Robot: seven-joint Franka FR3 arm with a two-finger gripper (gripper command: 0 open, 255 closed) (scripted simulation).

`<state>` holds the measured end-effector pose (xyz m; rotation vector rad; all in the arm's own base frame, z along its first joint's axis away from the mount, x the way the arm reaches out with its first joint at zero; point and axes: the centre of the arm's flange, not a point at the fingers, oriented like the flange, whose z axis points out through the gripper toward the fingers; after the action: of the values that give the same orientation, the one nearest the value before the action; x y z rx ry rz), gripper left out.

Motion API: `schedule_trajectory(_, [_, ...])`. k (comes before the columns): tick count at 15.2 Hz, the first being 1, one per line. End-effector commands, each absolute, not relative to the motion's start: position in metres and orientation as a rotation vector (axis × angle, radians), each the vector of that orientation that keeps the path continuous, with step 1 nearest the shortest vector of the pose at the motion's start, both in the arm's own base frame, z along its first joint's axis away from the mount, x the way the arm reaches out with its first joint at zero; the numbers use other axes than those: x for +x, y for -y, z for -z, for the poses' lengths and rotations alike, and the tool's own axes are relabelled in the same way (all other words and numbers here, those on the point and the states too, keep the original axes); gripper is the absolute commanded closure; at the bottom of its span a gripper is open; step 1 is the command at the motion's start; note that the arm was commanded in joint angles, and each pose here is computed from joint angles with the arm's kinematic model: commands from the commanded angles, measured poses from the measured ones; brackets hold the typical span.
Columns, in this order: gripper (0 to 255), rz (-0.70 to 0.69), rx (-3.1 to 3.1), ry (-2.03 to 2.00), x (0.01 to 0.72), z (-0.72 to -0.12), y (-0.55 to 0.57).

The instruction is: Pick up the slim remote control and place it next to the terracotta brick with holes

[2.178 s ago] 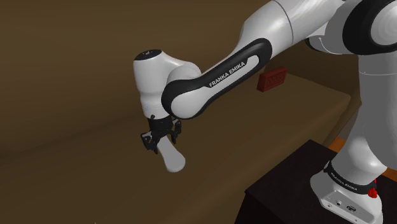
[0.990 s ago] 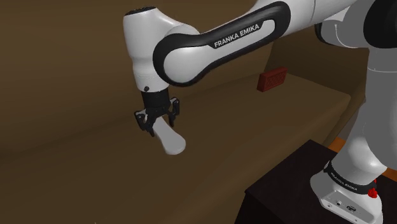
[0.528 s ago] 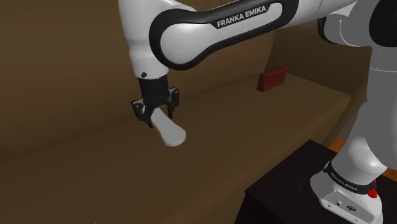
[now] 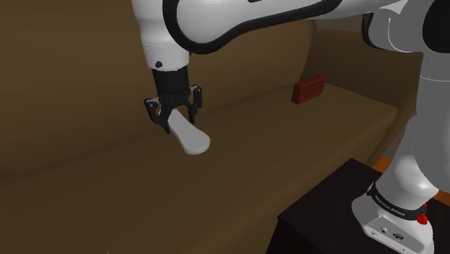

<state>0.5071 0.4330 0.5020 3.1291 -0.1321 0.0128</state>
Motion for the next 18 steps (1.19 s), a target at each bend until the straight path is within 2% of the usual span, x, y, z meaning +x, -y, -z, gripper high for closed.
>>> schedule_trajectory(1, [255,-0.013,3.129,0.132,0.508,-0.513,-0.433])
schedule_trajectory(3, [255,-0.013,3.129,0.132,0.508,-0.520,-0.433])
schedule_trajectory(18, [255,-0.013,3.129,0.132,0.480,-0.521,-0.237])
